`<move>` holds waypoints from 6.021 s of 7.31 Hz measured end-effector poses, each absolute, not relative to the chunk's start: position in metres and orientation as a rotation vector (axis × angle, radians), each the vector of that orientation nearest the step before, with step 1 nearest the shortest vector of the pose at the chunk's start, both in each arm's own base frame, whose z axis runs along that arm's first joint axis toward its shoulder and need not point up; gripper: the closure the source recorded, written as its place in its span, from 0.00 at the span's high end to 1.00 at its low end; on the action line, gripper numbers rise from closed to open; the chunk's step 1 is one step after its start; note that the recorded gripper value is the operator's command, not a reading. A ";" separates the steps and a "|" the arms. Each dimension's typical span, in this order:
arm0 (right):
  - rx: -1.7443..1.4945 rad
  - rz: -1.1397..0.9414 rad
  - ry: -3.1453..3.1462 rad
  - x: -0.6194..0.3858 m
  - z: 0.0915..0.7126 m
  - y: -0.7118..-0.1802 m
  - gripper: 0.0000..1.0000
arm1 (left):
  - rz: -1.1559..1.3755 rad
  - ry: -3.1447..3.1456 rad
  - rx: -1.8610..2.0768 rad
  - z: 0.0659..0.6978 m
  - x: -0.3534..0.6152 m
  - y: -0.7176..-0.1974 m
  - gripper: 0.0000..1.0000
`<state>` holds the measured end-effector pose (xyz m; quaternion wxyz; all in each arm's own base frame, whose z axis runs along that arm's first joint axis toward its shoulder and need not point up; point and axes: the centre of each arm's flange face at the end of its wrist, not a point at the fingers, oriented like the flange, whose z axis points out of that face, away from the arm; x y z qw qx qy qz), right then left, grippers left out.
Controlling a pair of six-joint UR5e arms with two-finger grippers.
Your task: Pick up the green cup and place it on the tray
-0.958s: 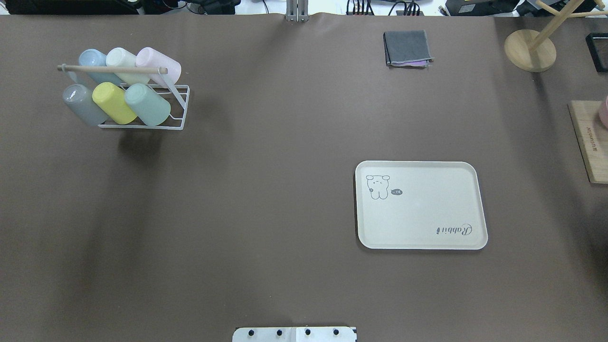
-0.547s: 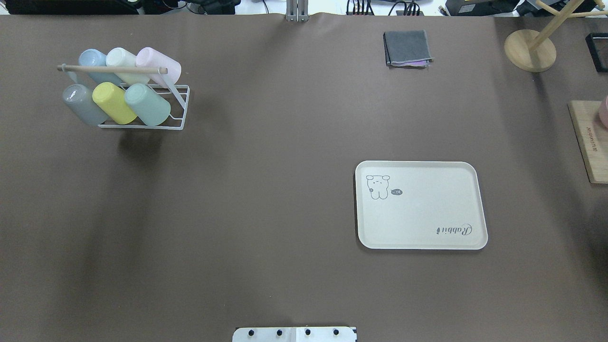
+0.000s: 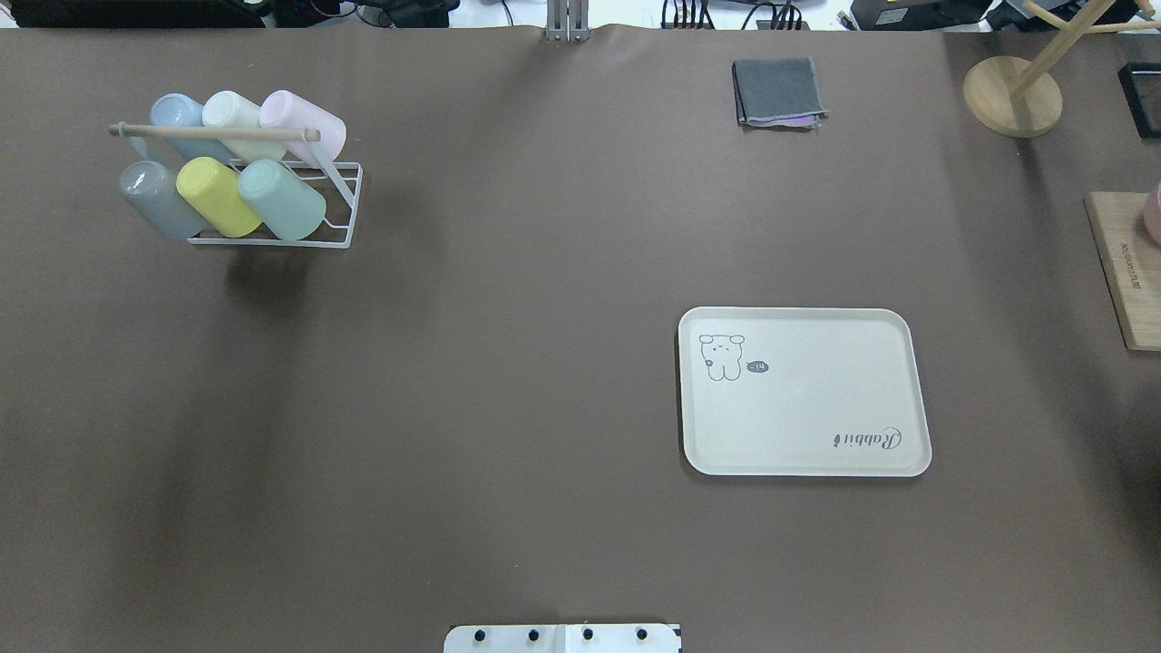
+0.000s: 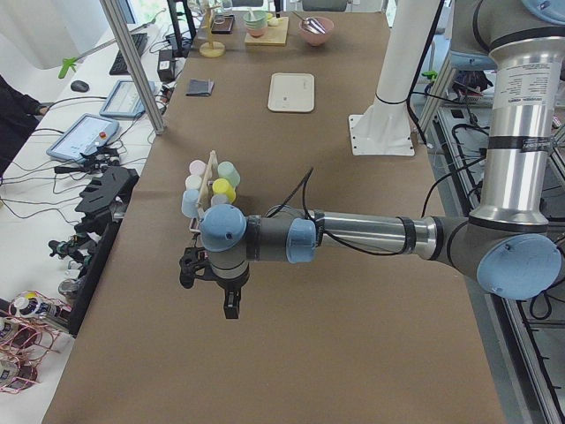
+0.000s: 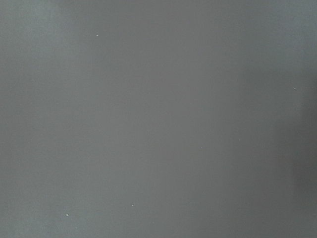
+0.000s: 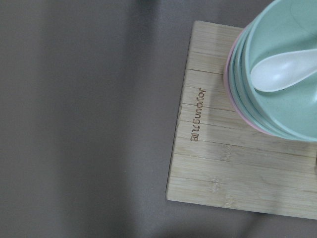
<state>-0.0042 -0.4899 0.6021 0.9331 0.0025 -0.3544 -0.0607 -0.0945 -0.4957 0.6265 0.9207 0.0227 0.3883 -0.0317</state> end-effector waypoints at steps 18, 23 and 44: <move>0.012 -0.004 -0.855 -0.144 0.488 -0.462 0.98 | 0.020 0.824 0.154 0.248 0.168 -0.473 0.98; 0.103 -0.002 -0.917 -0.260 0.530 -0.424 0.98 | 0.566 0.648 0.568 0.237 0.337 -0.412 0.98; 0.090 -0.025 -0.972 -0.307 0.540 -0.416 0.16 | 1.770 -1.301 0.523 0.407 0.499 -0.425 0.98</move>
